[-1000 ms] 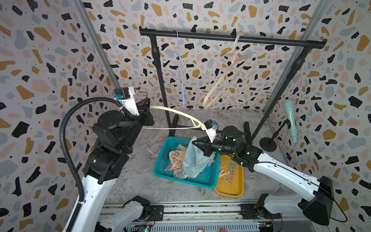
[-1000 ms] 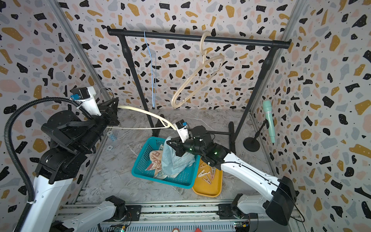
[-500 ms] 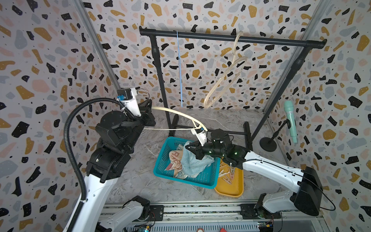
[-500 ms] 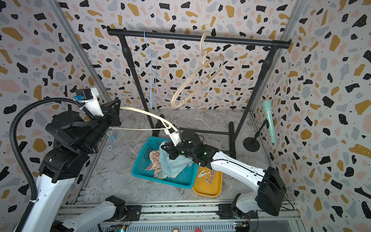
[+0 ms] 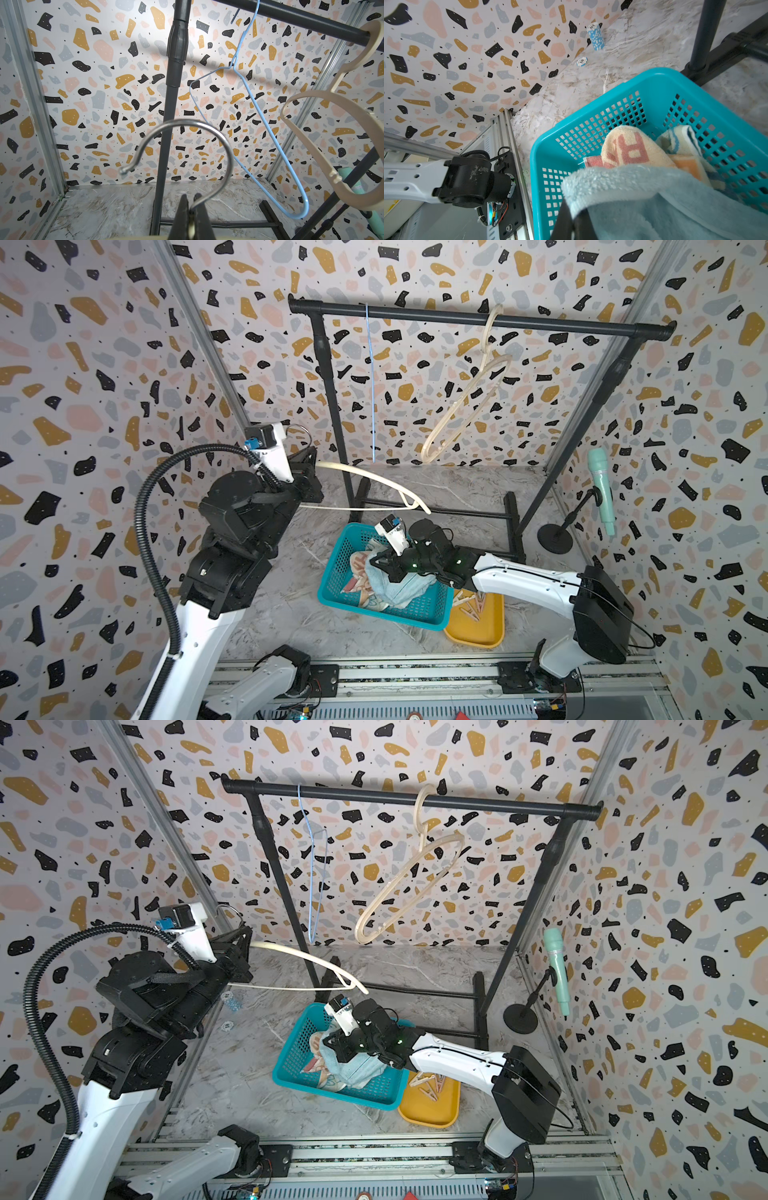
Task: Remove the clothespins securing towels to the hanger
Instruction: Place the towel in the basket.
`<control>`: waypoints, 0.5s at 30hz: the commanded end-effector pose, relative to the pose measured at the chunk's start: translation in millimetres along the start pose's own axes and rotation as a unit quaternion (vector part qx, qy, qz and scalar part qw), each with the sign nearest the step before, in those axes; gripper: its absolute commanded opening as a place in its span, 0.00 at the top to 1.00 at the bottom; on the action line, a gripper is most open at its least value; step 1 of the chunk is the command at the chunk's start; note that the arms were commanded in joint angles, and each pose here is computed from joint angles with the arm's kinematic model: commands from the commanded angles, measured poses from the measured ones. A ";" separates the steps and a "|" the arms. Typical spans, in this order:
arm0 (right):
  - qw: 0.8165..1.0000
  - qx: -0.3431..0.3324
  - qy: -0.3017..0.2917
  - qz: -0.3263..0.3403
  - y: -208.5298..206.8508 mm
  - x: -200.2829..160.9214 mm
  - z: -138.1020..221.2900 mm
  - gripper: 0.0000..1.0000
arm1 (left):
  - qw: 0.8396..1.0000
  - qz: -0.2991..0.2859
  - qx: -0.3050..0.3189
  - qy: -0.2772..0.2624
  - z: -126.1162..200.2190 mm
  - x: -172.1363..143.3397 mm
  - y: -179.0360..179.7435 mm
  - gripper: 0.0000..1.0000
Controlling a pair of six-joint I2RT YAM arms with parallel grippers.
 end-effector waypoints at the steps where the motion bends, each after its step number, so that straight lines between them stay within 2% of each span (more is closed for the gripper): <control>1: 1.000 0.008 -0.008 0.002 5.4 4.7 -4.6 1.00 | 0.999 0.008 -0.014 -0.044 5.7 15.4 -2.4 1.00; 15: 0.997 -0.054 0.052 -0.029 -14.3 -20.5 -42.2 1.00 | 0.999 0.001 -0.028 -0.029 -1.8 4.5 -5.1 1.00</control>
Point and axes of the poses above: each gripper's point midway between its finger pads, its own z axis back along the fingers, its own y axis along the line the jaws close on, x = y × z, the point moved 8 cm from there along z, back along the fingers, and after that the axes turned 3 degrees about -z, right-handed, at the moved point
